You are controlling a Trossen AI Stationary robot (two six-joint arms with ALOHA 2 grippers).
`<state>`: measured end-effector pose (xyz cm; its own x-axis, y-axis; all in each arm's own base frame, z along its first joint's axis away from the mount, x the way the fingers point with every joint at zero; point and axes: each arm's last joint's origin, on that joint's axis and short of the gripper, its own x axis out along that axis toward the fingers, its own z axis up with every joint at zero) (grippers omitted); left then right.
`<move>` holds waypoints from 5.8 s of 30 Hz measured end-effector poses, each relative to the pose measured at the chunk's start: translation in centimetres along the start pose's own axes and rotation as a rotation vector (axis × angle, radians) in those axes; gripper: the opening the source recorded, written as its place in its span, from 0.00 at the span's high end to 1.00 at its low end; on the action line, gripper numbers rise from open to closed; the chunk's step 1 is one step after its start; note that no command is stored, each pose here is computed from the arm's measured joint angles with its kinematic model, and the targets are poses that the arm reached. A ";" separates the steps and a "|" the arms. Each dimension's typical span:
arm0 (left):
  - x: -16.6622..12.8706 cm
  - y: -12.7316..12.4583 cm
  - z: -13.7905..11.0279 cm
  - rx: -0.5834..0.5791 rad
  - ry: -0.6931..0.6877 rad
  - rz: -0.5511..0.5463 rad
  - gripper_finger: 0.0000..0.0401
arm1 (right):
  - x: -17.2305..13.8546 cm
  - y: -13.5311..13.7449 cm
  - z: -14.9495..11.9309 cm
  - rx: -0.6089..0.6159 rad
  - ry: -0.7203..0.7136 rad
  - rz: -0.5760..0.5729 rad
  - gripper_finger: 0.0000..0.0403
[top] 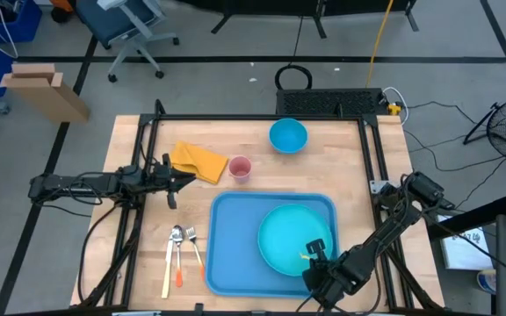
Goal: Set up tray
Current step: Put the green plate on the blue tray, then put the blue bowl on the green plate
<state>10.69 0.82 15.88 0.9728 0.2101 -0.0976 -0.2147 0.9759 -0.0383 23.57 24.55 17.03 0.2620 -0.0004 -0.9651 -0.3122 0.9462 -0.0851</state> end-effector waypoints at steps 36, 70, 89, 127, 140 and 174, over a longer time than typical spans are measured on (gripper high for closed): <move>0.0 0.0 0.0 0.005 0.004 0.000 0.88 | 0.0 0.3 -0.9 0.116 0.054 0.195 0.57; 0.0 0.0 0.0 0.038 0.008 0.000 0.88 | -17.7 -30.7 -5.0 0.729 -0.771 -0.272 0.61; 0.0 0.0 -0.2 0.028 0.024 0.000 0.88 | -14.4 -41.6 -7.1 0.908 -0.346 -0.532 0.33; 0.0 0.0 -0.2 0.010 0.027 0.001 0.88 | -1.3 -48.8 -12.4 1.039 0.059 -0.241 0.10; 0.0 0.0 -0.2 0.004 0.027 0.001 0.88 | -0.1 -48.9 -12.6 1.010 0.091 -0.221 0.32; 0.0 0.0 -0.1 -0.029 0.009 -0.001 0.88 | -18.2 -32.4 -9.6 0.803 -0.088 -0.137 1.00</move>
<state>10.73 0.81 15.77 0.9722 0.2086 -0.1066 -0.2164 0.9739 -0.0677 20.16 -9.25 34.92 0.3314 -0.1388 -0.9332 0.4677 0.8832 0.0348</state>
